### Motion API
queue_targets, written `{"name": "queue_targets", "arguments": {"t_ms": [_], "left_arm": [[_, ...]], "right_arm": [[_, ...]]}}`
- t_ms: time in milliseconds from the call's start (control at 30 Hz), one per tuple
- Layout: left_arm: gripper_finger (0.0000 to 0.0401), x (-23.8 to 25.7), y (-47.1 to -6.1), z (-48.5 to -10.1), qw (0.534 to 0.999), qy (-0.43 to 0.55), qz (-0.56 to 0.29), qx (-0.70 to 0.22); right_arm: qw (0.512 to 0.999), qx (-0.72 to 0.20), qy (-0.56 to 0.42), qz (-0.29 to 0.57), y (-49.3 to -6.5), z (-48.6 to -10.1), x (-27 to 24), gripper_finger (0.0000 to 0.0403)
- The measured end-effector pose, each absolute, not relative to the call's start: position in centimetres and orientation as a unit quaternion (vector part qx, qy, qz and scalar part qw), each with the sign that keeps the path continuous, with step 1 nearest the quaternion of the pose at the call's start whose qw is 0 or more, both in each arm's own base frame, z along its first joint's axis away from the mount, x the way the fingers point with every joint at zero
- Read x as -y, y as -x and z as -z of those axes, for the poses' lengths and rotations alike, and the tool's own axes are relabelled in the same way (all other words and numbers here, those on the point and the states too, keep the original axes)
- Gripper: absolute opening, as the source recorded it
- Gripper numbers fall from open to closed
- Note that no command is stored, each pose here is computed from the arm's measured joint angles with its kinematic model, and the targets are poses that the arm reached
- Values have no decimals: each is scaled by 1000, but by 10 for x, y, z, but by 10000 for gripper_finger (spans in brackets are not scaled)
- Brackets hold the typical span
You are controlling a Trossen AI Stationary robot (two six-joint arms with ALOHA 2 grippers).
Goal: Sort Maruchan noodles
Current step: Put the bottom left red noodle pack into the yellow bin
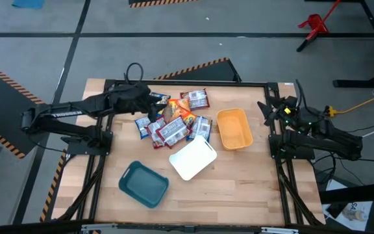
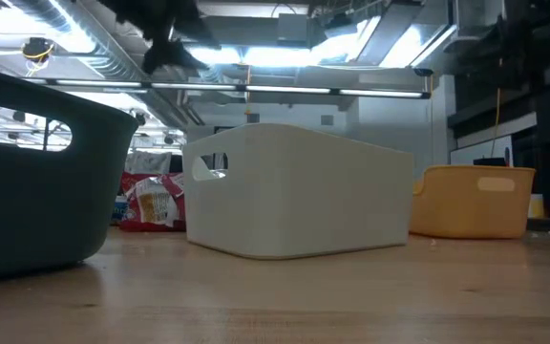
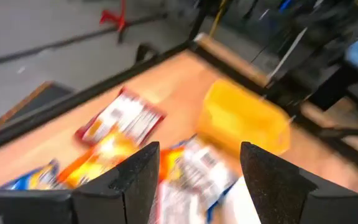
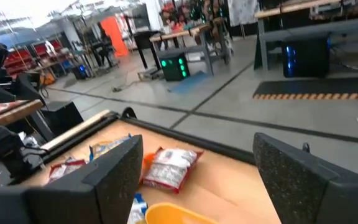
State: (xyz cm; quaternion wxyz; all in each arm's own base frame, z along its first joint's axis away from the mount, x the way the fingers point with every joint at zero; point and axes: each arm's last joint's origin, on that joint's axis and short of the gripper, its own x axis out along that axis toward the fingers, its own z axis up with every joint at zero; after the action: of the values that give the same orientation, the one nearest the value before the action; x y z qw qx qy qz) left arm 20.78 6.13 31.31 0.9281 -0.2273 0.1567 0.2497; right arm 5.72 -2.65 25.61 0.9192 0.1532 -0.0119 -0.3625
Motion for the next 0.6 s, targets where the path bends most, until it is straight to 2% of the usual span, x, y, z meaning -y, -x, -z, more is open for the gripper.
{"name": "queue_targets", "arguments": {"t_ms": [200,433,600], "left_arm": [[218,-70,-201,-290,891,239,-282,-263],[218,-78,-202,-276,872,218,-296,-323],[218,-82,-206,-256,860,216,-275,-372]], "right_arm": [[917,-5,-161,366,-57,-252,26,294],[915,-5,-168,367,-57,-251,26,294],[912,-18,-176,370,-56,-248,26,294]]}}
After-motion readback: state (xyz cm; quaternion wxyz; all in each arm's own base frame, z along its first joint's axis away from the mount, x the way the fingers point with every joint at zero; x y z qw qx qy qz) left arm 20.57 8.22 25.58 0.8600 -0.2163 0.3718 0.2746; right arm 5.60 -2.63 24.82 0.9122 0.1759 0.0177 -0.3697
